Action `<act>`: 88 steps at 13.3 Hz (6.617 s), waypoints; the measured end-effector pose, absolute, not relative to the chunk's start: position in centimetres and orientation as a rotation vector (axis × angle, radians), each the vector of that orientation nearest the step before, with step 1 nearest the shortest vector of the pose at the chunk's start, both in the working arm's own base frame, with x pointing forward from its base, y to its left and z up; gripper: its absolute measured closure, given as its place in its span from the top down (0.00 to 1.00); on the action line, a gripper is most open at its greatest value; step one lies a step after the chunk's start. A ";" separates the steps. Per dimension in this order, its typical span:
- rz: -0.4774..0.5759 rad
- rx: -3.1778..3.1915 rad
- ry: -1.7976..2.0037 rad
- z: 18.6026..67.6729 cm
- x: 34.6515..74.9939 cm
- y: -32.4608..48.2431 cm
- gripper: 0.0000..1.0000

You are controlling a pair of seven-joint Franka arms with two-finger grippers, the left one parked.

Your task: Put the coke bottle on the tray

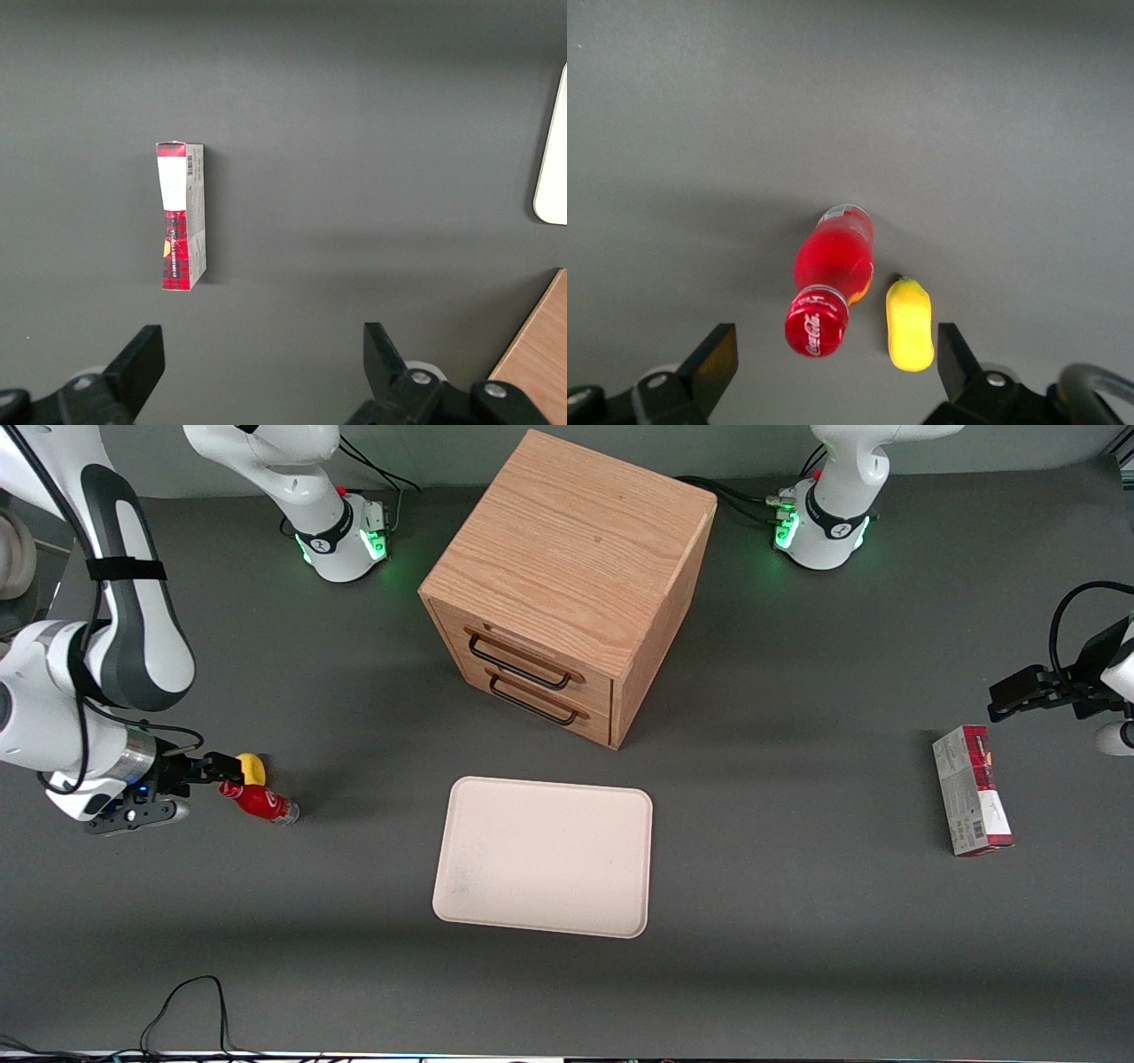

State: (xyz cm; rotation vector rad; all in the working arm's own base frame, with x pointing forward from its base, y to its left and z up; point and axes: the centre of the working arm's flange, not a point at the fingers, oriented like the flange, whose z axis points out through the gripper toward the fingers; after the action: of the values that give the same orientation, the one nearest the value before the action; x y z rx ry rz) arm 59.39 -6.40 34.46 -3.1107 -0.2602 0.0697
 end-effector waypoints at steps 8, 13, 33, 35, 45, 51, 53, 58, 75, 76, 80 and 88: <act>0.046 -3.114 -0.266 33.2 58.4 -6.1 1.00; 0.039 -3.115 -0.266 33.1 58.4 -6.1 1.00; 0.213 -3.084 -0.242 54.4 59.3 -4.7 0.31; 0.251 -3.079 -0.234 59.2 58.8 -4.5 0.31; 0.299 -3.126 0.059 53.1 67.5 7.9 0.31; 0.110 -3.043 0.407 42.1 71.8 23.1 0.31; 0.052 -3.055 0.442 39.0 71.9 26.9 0.31; 0.024 -3.066 0.428 35.8 72.0 29.4 0.31; -0.006 -3.071 0.412 35.8 72.0 30.0 1.00; -0.006 -3.071 0.412 35.8 72.0 30.0 1.00; -0.015 -3.069 0.412 36.1 72.1 30.0 1.00; 0.153 -3.151 0.200 42.9 68.6 19.4 1.00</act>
State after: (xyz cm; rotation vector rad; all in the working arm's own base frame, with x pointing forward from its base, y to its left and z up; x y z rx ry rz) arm 68.61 19.39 42.90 -3.1511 0.2000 0.1532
